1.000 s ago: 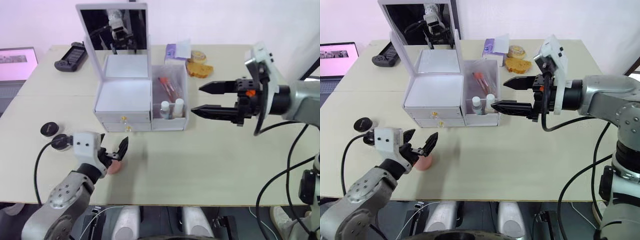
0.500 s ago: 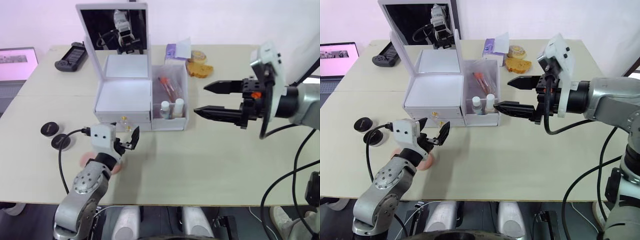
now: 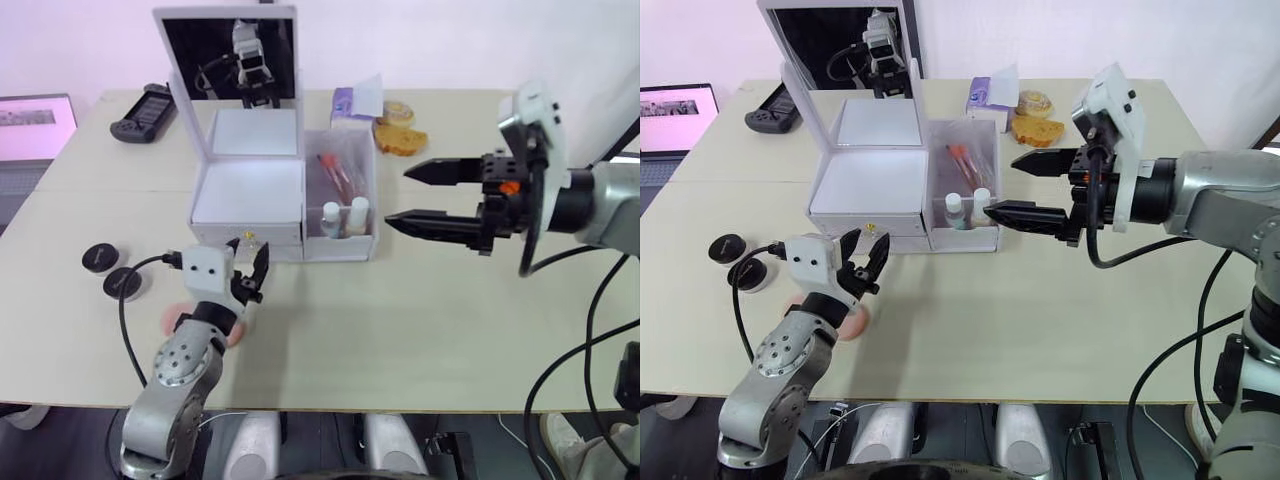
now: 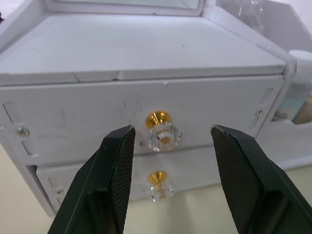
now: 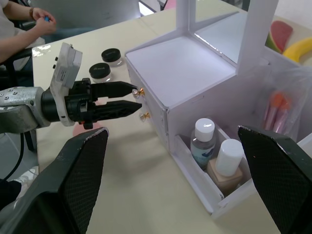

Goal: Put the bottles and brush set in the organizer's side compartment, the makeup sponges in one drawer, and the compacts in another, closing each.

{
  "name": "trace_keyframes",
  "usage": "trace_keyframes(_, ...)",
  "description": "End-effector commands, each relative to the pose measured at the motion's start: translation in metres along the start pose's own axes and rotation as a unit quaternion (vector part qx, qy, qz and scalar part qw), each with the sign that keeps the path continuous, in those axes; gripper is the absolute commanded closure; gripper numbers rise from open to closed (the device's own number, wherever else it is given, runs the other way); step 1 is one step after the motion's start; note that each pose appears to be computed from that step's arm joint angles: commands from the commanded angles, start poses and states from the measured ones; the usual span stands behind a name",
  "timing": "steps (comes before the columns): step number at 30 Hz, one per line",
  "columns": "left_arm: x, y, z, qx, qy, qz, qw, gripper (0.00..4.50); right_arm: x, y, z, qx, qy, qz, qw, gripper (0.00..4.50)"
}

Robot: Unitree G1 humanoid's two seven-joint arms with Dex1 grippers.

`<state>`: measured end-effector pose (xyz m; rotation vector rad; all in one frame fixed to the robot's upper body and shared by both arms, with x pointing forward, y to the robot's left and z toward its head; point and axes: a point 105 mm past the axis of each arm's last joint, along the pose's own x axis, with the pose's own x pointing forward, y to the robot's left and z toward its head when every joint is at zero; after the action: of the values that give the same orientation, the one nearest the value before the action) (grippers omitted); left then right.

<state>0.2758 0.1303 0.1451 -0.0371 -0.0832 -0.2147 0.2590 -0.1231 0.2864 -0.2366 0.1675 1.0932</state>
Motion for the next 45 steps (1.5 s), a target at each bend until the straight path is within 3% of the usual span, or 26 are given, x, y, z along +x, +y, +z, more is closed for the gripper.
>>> trace_keyframes(1,0.0,-0.001,0.012,0.007,-0.028,0.001,1.0,1.86,-0.005,0.001,0.012,-0.027,-0.013,-0.005,1.0,0.0)
trace_keyframes(5,0.0,0.001,0.008,0.002,-0.022,0.007,1.0,1.86,-0.005,0.0,0.013,-0.029,-0.013,-0.004,0.999,0.0)
trace_keyframes(8,0.0,0.001,0.007,0.001,-0.021,0.007,1.0,2.75,-0.005,0.0,0.014,-0.032,-0.014,-0.004,0.999,0.0)
trace_keyframes(11,-0.001,0.001,0.008,0.001,-0.023,0.007,1.0,4.22,-0.005,0.001,0.014,-0.032,-0.014,-0.004,0.999,0.0)
trace_keyframes(18,-0.004,0.0,0.01,0.001,-0.026,0.004,1.0,4.23,-0.003,0.001,0.013,-0.032,-0.015,-0.001,0.999,0.0)
trace_keyframes(45,-0.061,-0.015,0.019,0.011,-0.001,-0.01,1.0,4.23,0.021,0.001,0.008,-0.008,-0.025,0.068,0.997,0.0)
